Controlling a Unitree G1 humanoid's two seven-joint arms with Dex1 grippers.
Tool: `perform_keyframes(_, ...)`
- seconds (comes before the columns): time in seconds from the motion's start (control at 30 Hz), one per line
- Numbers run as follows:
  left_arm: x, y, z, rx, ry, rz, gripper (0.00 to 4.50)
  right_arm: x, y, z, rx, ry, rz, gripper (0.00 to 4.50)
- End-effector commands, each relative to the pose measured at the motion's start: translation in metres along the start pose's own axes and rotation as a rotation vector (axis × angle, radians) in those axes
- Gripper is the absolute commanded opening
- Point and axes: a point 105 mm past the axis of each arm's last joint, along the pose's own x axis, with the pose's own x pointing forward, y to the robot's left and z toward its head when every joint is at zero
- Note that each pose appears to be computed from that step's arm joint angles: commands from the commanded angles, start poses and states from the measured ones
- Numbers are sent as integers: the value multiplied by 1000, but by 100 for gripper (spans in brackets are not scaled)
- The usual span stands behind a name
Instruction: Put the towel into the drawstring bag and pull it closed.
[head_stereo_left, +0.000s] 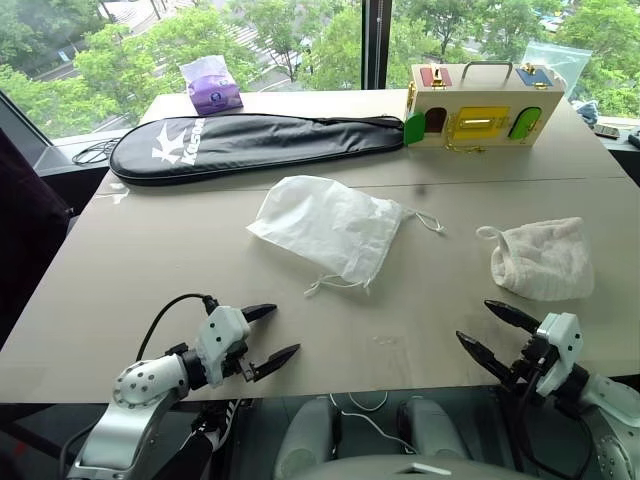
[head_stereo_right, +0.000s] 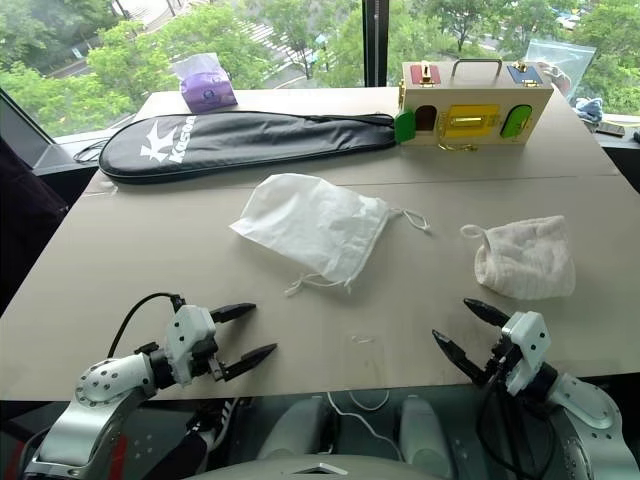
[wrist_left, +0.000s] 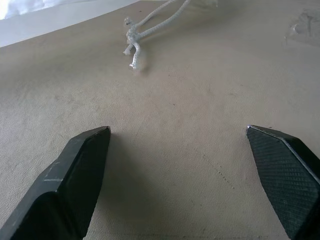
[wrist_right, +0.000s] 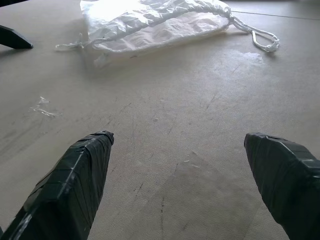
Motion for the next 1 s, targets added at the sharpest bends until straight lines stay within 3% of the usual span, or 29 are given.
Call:
perform_keyframes(0.03,3,-11,-7,-13,34,-49,450,0,2,9,-33,-22,19,448)
perform_keyframes(0.3,6,-9,0,-17,9,-59,450,0,2,10,-34,-18,25,448)
perform_keyframes(0.73,9,-4,41,15,-93,-106,450,-6,-1,19,-51,-20,21,448)
perform_keyframes(1.0,51,14,102,53,-273,17,450,3,6,40,-56,-87,37,448)
